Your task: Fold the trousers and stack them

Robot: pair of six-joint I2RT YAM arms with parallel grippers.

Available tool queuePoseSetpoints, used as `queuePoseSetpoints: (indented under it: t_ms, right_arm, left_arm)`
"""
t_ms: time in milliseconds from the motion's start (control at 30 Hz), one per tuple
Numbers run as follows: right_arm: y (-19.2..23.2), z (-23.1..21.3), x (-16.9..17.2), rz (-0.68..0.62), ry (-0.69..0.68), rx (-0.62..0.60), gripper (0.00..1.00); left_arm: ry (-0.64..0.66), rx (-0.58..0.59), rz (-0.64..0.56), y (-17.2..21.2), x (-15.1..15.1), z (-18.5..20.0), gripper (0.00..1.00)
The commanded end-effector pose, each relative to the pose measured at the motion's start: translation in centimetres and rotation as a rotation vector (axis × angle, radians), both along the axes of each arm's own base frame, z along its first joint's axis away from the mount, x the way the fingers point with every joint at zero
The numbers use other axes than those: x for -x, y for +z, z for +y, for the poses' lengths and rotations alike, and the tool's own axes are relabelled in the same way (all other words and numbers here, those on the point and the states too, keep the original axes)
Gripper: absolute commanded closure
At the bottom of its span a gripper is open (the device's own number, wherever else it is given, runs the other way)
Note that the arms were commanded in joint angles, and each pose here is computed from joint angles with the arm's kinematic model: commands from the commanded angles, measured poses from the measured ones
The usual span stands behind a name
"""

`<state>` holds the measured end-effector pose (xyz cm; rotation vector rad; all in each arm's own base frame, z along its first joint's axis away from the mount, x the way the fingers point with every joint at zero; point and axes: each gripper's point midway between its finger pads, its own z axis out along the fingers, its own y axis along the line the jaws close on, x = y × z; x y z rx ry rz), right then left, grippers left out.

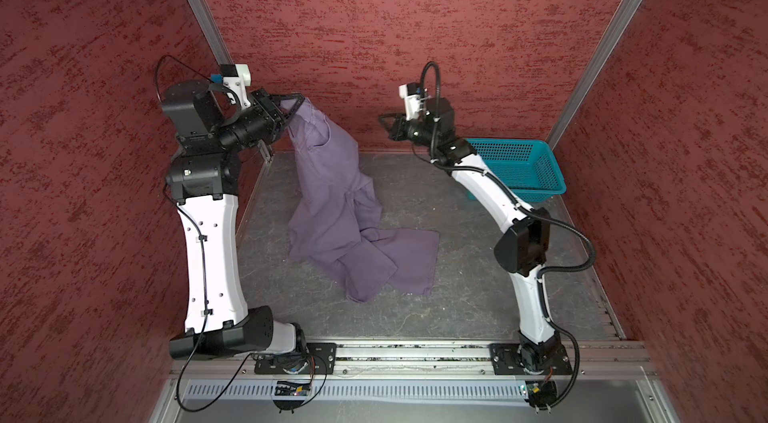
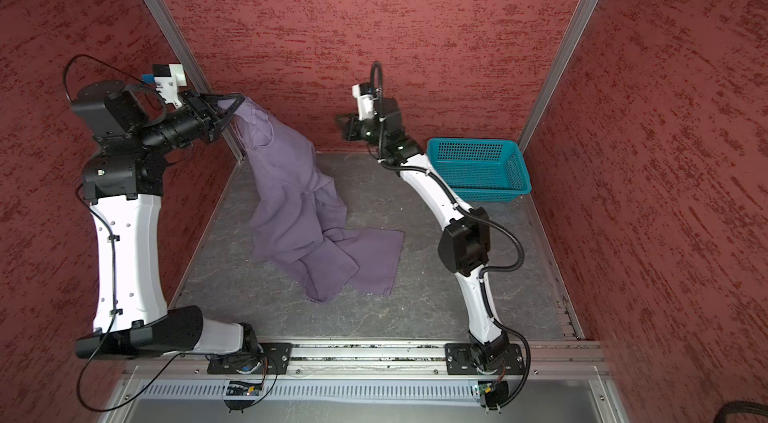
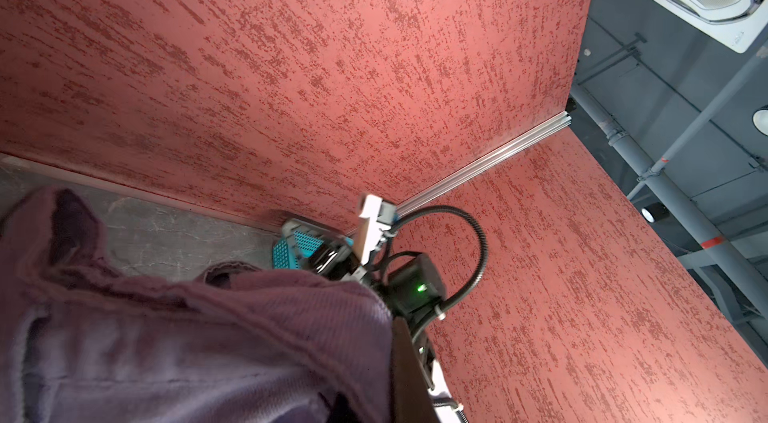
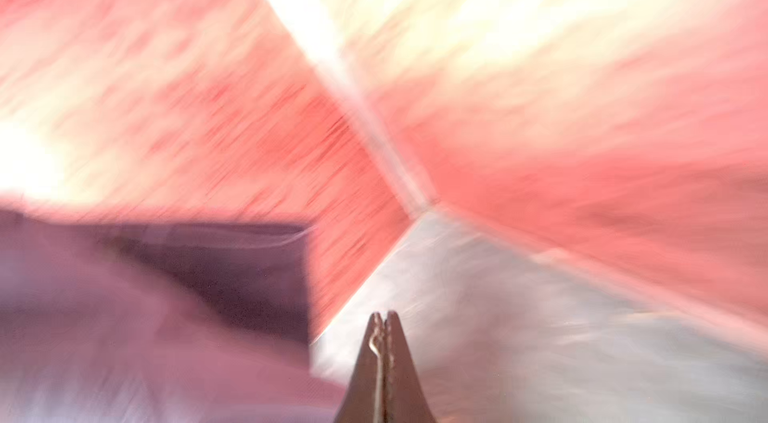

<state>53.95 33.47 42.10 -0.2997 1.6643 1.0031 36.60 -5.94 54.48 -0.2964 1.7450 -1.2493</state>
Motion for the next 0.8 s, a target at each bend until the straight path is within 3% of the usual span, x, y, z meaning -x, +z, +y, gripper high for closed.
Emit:
queuePoseSetpoints:
  t_ms: [0, 133, 167, 267, 400, 433, 467, 633, 767]
  right_arm:
    - [11.5, -3.7, 5.7, -0.278, -0.109, 0.034, 1.00]
    - [11.6, -5.0, 8.0, -0.297, -0.125, 0.064, 1.00]
    - [10.8, -5.0, 8.6, -0.290, -0.109, 0.067, 0.96]
    - [7.8, -3.6, 10.6, -0.270, -0.015, 0.082, 0.54]
    - [4.6, -0.5, 13.0, -0.237, 0.082, 0.129, 0.21]
    - [4.3, 0.5, 13.8, -0.244, 0.114, 0.133, 0.06]
    - [4.0, 1.3, 14.3, -0.250, 0.144, 0.133, 0.01]
    - [3.4, 5.6, 15.5, -0.248, 0.325, 0.103, 0.01]
    - [1.4, 9.1, 15.6, -0.170, 0.466, 0.094, 0.01]
  left_arm:
    - [-0.045, -0.002, -0.091, 2.3, -0.3, -0.4, 1.00]
    - [-0.102, 0.005, -0.098, 2.9, -1.8, -1.2, 1.00]
    - [-0.130, 0.004, -0.104, 3.2, -1.9, -1.6, 1.00]
    - [-0.254, -0.001, -0.138, 4.4, -1.5, -3.4, 1.00]
    - [-0.380, -0.014, -0.167, 5.1, -0.4, -5.0, 1.00]
    - [-0.395, -0.016, -0.172, 5.1, -0.2, -5.1, 1.00]
    - [-0.406, -0.020, -0.176, 5.2, 0.1, -5.2, 1.00]
    - [-0.430, -0.040, -0.214, 6.0, 1.9, -5.7, 0.99]
    - [-0.443, -0.045, -0.231, 6.6, 2.9, -5.9, 0.97]
